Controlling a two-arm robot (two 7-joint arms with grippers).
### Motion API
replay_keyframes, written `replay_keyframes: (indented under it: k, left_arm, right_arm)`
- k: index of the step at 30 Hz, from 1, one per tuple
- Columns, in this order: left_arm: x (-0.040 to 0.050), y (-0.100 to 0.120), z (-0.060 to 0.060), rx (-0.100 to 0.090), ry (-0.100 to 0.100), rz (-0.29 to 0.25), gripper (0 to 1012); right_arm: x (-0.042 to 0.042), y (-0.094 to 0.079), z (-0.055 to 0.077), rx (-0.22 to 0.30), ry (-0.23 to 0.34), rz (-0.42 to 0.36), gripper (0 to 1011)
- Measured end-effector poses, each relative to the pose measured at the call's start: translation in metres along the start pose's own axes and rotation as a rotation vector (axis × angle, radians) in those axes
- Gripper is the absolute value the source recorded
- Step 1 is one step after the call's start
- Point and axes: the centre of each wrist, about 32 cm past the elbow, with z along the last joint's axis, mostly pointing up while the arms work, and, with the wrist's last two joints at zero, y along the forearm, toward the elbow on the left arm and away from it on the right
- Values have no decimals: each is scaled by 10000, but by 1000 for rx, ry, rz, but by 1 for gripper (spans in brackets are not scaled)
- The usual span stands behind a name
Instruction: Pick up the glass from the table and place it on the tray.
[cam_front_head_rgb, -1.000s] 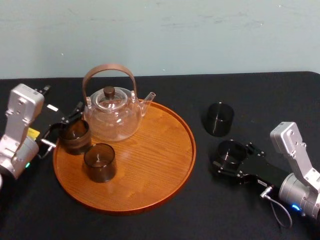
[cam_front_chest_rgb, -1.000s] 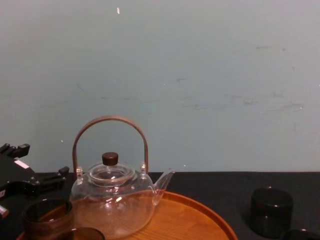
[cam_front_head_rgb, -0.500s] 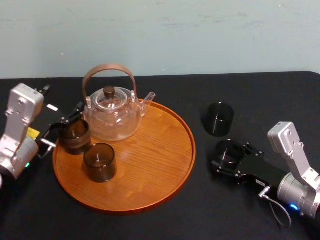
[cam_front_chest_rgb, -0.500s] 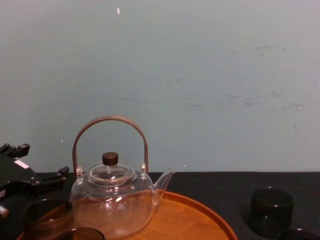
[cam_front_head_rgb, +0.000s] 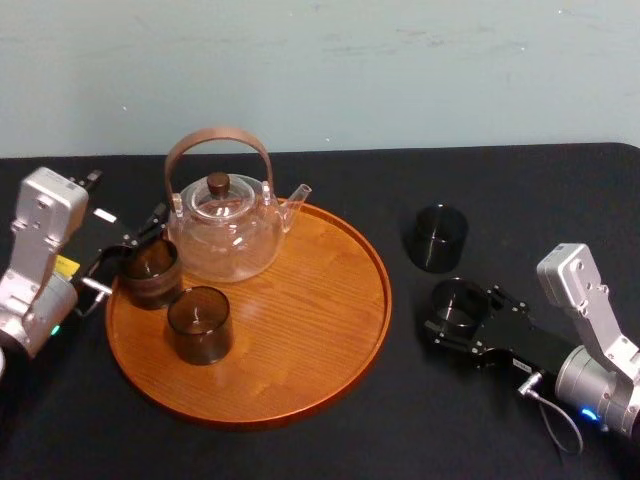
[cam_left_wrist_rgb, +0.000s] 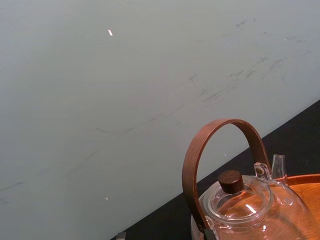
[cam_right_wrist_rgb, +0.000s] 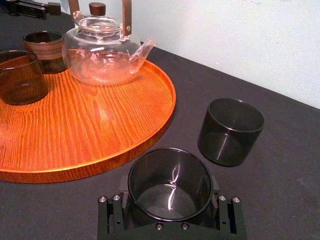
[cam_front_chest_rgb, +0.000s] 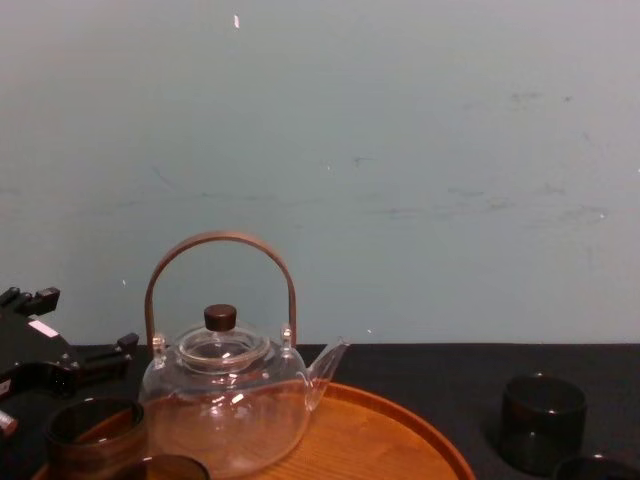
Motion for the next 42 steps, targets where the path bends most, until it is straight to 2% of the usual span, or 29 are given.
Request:
replay_keyframes:
  k: [10,16,24,30,37,42]
  left_arm:
    - [0,0,0,0,0,0,1001]
    - [0,0,0,0,0,0,1001]
    - [0,0,0,0,0,0,1001]
    - [0,0,0,0,0,0,1001]
    - [0,0,0,0,0,0,1001]
    - [0,0,0,0,0,0,1001]
  right_arm:
    - [11,-11,21,10,2,-5,908]
    - [-12,-40,126,48,-9,8,908]
    - [-157,-30,297,90,-50,76,908]
    - [-310,60,418,108,-83,131,908]
    - [-425,163,511,116,-105,165,908]
    - [-474,238,560,119,-110,178,908]
